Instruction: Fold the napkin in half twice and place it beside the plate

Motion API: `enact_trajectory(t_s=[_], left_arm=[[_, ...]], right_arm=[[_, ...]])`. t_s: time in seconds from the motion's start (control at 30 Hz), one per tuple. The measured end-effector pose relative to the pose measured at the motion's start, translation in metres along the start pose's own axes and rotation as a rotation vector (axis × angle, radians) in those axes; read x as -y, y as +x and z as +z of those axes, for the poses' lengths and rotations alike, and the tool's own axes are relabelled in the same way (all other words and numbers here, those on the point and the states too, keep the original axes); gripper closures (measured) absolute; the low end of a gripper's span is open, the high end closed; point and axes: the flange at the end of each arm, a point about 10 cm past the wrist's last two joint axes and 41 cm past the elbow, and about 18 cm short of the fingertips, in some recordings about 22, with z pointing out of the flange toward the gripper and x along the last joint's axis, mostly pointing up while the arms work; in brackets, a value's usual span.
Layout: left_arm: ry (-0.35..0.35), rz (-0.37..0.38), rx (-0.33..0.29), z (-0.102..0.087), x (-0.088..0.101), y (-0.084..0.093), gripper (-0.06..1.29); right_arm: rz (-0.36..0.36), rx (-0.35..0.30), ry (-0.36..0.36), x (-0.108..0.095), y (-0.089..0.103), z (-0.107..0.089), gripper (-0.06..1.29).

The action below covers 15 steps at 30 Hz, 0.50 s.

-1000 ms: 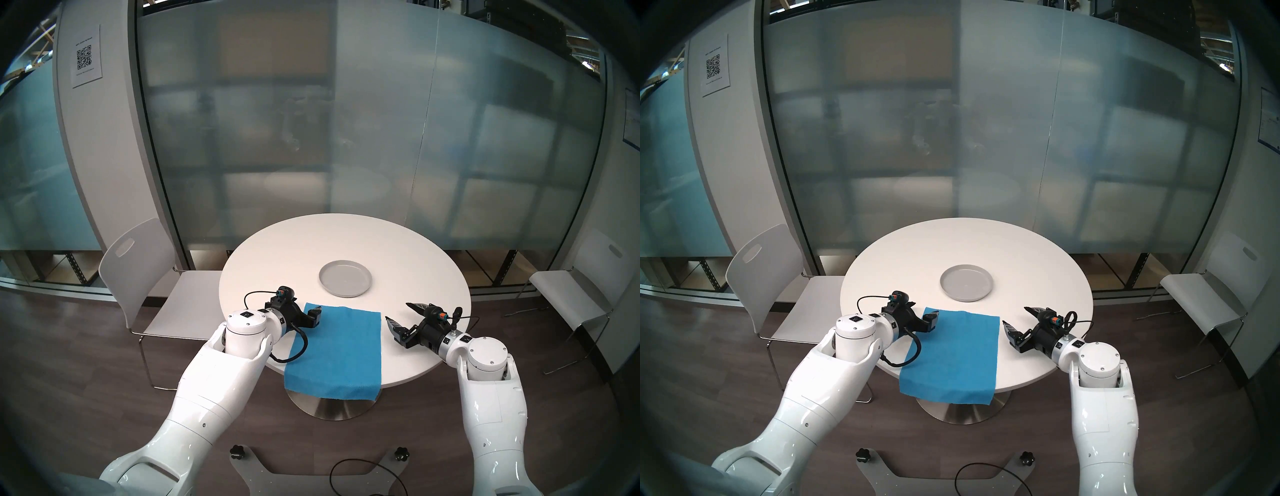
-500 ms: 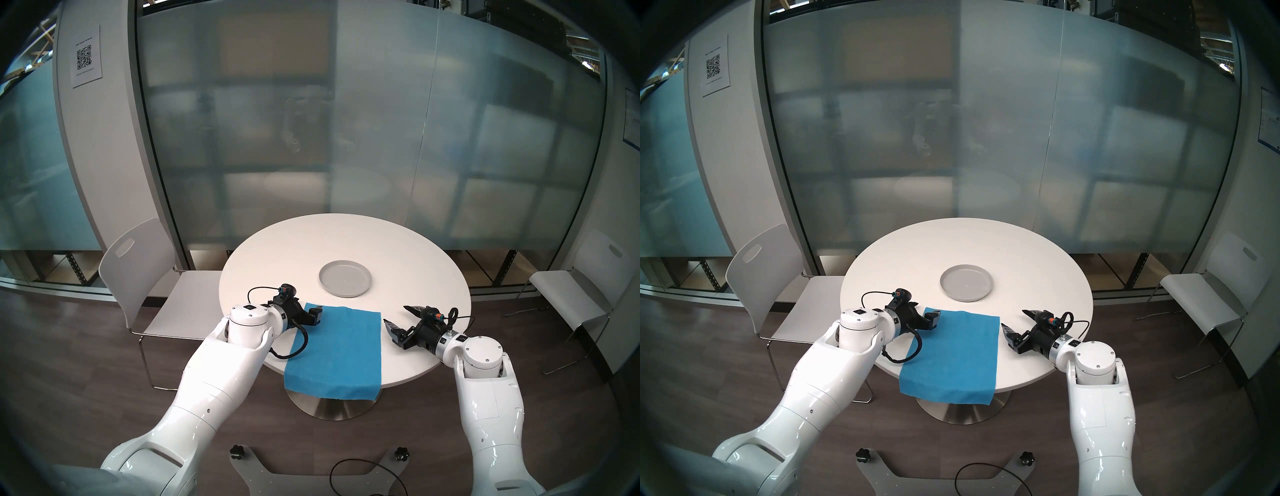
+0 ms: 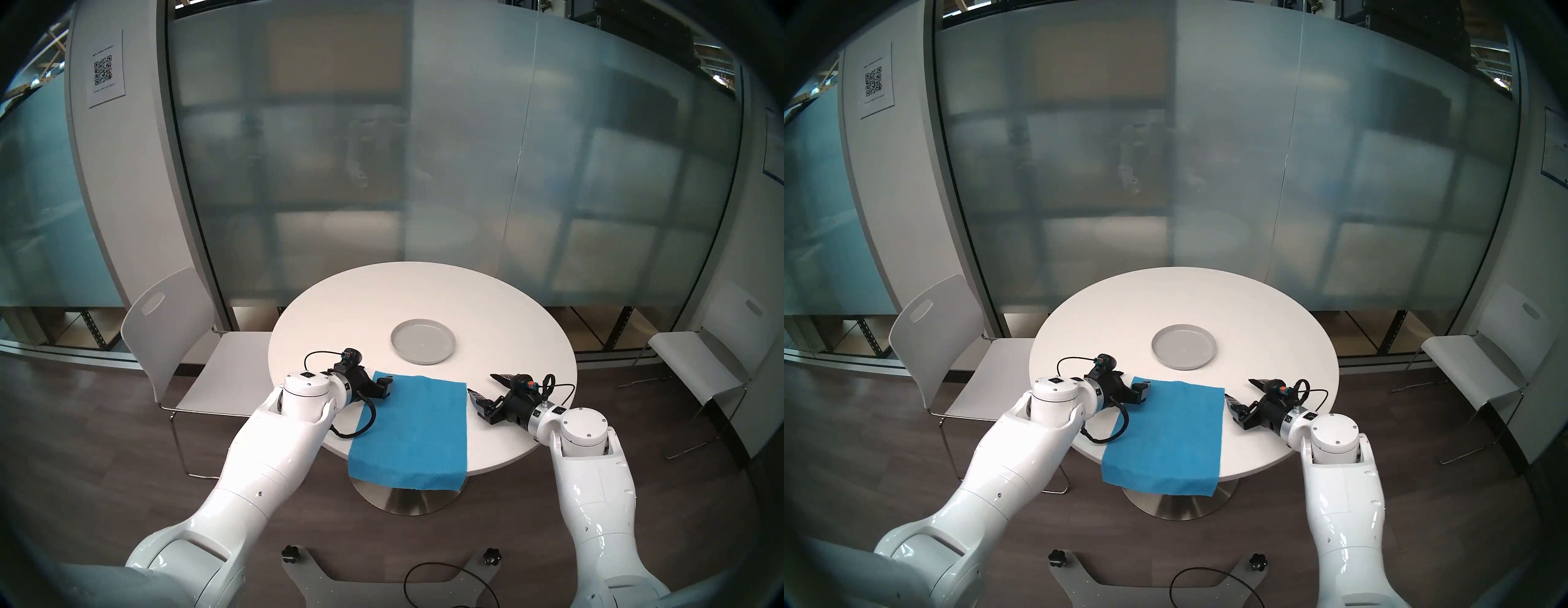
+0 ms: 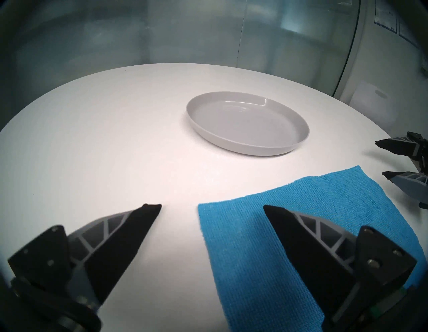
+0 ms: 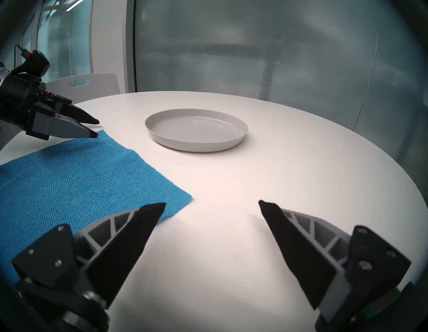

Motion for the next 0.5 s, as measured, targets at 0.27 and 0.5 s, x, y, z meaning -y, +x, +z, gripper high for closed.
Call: enact_trajectory(t_s=[0.27, 0.5], left_arm=[[0.008, -0.002, -0.010, 0.001, 0.005, 0.003, -0.04], [0.006, -0.004, -0.009, 0.003, 0.007, 0.003, -0.04]], right_arm=[[0.000, 0.001, 0.008, 0.000, 0.000, 0.010, 0.07], [-0.003, 0.006, 0.014, 0.000, 0.000, 0.017, 0.07]])
